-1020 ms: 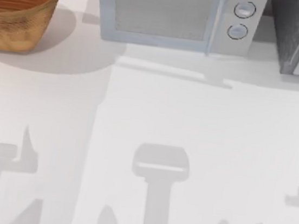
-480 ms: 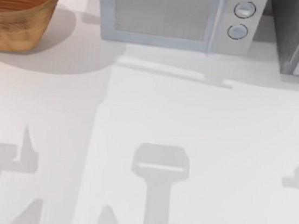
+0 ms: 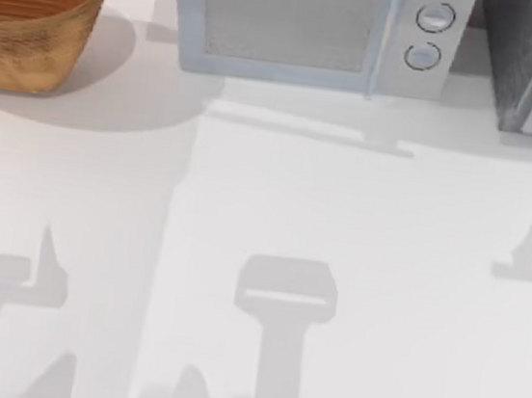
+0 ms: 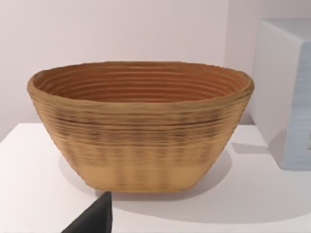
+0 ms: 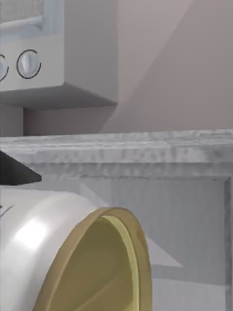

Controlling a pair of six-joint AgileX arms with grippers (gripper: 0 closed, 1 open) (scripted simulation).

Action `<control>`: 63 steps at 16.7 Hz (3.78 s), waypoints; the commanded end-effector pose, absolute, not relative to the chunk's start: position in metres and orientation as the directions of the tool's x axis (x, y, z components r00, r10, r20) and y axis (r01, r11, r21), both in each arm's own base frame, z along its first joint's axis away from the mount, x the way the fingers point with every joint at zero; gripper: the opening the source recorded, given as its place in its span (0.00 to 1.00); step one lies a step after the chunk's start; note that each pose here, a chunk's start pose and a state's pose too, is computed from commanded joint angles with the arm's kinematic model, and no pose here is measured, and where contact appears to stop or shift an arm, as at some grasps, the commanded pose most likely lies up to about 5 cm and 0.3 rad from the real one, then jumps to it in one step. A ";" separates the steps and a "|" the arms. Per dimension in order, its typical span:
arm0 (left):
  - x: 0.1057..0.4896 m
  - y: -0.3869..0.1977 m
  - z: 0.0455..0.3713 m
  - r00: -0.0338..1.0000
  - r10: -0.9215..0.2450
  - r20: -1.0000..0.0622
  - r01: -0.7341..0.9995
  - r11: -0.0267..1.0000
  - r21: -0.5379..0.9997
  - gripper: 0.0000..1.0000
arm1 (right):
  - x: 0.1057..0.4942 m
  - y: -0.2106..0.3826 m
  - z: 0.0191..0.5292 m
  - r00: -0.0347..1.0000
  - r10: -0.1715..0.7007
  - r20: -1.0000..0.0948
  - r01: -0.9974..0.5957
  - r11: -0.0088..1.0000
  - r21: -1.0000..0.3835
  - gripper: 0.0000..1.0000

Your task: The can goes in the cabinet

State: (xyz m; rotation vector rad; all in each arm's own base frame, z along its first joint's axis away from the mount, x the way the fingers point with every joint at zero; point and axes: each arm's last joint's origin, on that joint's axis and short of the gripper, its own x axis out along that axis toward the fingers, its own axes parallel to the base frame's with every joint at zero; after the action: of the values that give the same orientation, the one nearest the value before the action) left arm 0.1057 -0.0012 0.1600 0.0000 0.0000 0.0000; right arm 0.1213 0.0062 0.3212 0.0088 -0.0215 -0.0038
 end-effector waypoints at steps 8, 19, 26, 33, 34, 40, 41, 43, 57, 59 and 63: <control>0.106 -0.001 0.160 1.000 0.000 0.000 0.000 1.000 0.000 1.00 | 0.152 0.014 0.399 1.000 -0.010 0.020 0.010 1.000 0.005 0.00; 0.106 -0.001 0.160 1.000 0.000 0.000 0.000 1.000 0.000 1.00 | 0.216 0.032 0.482 1.000 -0.011 0.011 0.011 1.000 0.002 0.00; 0.106 -0.001 0.160 1.000 0.000 0.000 0.000 1.000 0.000 1.00 | 0.255 0.047 0.510 1.000 0.000 0.001 0.000 1.000 0.003 0.00; 0.106 -0.001 0.160 1.000 0.000 0.000 0.000 1.000 0.000 1.00 | 0.256 0.046 0.510 1.000 -0.002 -0.002 0.002 1.000 0.004 0.00; 0.106 -0.001 0.160 1.000 0.000 0.000 0.000 1.000 0.000 1.00 | 0.258 0.047 0.510 1.000 -0.003 -0.002 0.003 1.000 0.004 0.00; 0.106 -0.001 0.160 1.000 0.000 0.000 0.000 1.000 0.000 1.00 | 0.283 0.049 0.525 1.000 -0.002 0.000 0.002 1.000 0.003 0.00; 0.106 -0.001 0.160 1.000 0.000 0.000 0.000 1.000 0.000 1.00 | 0.288 0.049 0.527 1.000 -0.002 -0.002 0.002 1.000 0.003 0.00; 0.106 -0.001 0.160 1.000 0.000 0.000 0.000 1.000 0.000 1.00 | 0.297 0.050 0.531 1.000 -0.002 0.001 0.002 1.000 0.005 0.00; 0.106 -0.001 0.160 1.000 0.000 0.000 0.000 1.000 0.000 1.00 | 0.358 0.050 0.544 1.000 0.000 0.010 0.000 1.000 0.005 0.00; 0.106 -0.001 0.160 1.000 0.000 0.000 0.000 1.000 0.000 1.00 | 0.367 0.049 0.543 1.000 -0.003 0.011 0.003 1.000 0.004 0.00; 0.106 -0.001 0.160 1.000 0.000 0.000 0.000 1.000 0.000 1.00 | 0.386 0.048 0.537 1.000 -0.005 0.000 0.005 1.000 0.003 0.00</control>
State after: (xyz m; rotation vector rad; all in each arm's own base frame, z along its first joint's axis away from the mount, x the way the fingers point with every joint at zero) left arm 0.1057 -0.0012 0.1600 0.0000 0.0000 0.0000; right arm 0.3856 0.0478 0.5374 0.0033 -0.0001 -0.0045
